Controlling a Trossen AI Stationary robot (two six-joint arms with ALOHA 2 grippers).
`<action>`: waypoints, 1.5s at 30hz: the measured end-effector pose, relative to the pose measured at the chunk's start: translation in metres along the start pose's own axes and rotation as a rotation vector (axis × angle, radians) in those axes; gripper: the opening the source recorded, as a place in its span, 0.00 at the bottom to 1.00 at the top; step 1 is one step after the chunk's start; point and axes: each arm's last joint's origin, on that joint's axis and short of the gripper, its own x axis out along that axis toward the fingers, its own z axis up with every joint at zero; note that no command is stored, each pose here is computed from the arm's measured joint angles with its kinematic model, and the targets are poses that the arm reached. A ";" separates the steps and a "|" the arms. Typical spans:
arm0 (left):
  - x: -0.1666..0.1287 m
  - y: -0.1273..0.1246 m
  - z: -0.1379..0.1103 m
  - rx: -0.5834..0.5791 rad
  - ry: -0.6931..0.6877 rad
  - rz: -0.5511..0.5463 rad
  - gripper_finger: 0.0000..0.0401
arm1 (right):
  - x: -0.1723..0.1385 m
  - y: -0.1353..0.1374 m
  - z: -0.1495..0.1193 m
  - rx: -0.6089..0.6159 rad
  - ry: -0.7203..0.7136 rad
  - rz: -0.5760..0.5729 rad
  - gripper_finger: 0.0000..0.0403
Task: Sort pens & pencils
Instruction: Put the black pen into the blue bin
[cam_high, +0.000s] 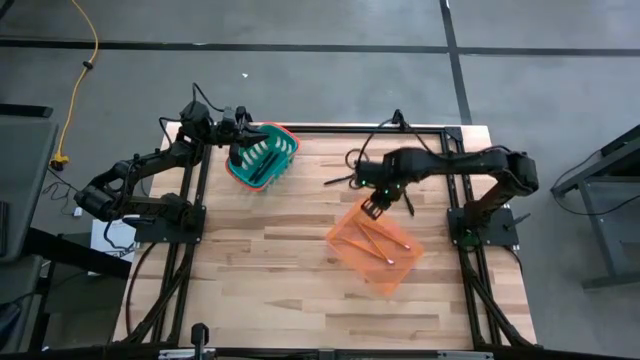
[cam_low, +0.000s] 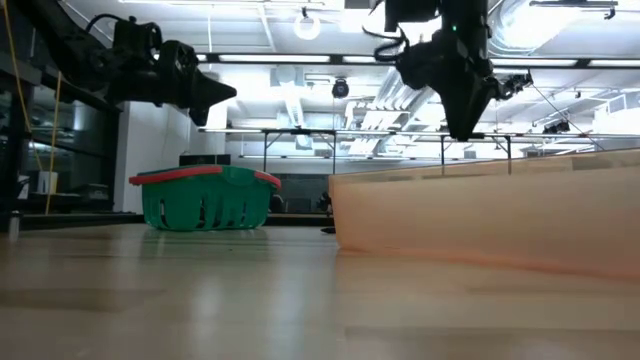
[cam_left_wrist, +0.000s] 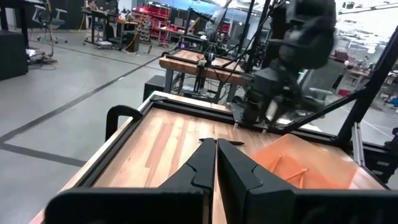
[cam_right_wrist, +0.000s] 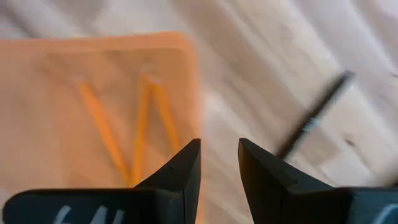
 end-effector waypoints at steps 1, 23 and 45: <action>0.000 0.000 0.000 -0.003 0.002 -0.001 0.01 | 0.000 -0.006 0.002 0.016 0.011 -0.021 0.25; 0.000 0.000 -0.007 -0.047 0.049 -0.011 0.01 | 0.044 -0.098 0.034 0.138 0.124 -0.092 0.25; 0.000 0.000 -0.007 -0.035 0.047 -0.012 0.01 | 0.117 -0.125 0.001 0.356 0.155 -0.084 0.25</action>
